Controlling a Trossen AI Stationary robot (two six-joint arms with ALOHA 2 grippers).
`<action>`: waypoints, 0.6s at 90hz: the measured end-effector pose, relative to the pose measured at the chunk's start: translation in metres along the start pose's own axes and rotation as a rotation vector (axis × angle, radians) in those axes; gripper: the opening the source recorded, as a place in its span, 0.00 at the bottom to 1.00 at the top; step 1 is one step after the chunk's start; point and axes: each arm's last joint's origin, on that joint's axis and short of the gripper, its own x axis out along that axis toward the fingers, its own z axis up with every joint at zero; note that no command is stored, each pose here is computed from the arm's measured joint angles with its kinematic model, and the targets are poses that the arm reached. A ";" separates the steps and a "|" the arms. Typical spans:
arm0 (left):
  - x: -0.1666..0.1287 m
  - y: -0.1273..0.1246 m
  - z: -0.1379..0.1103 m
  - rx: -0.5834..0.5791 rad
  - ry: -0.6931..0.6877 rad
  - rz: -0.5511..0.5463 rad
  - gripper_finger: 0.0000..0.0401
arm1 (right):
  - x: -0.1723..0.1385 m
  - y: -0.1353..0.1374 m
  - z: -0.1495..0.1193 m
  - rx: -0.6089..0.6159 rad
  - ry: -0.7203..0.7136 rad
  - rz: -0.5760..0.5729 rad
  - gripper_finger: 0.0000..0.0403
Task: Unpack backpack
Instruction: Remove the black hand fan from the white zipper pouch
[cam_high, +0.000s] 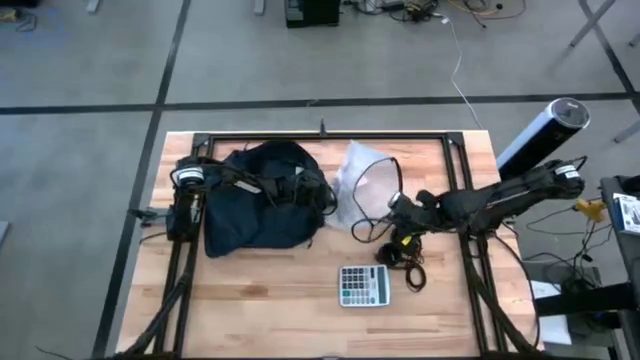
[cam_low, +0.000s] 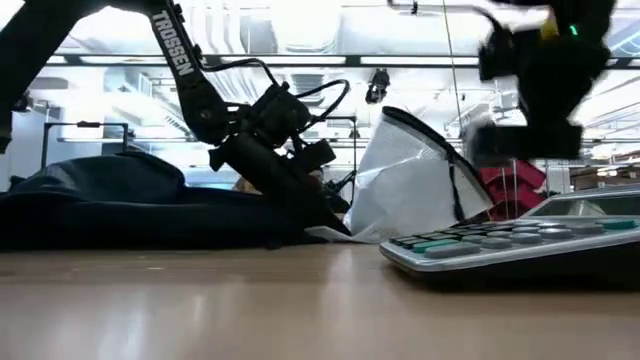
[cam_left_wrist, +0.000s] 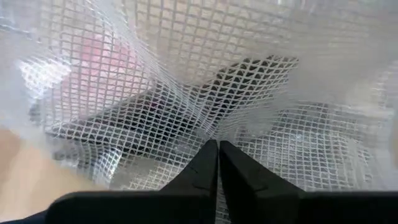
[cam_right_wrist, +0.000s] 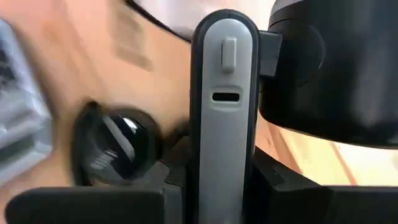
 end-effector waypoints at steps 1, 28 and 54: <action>0.000 -0.001 0.000 0.002 0.001 -0.011 0.01 | 0.002 0.000 -0.001 -0.003 0.006 -0.002 0.16; 0.001 -0.029 0.000 0.035 0.044 -0.182 0.01 | 0.040 -0.008 -0.030 -0.046 0.125 -0.061 0.17; -0.012 -0.032 0.008 0.054 0.066 -0.182 0.01 | 0.039 -0.004 -0.034 -0.056 0.196 0.059 0.25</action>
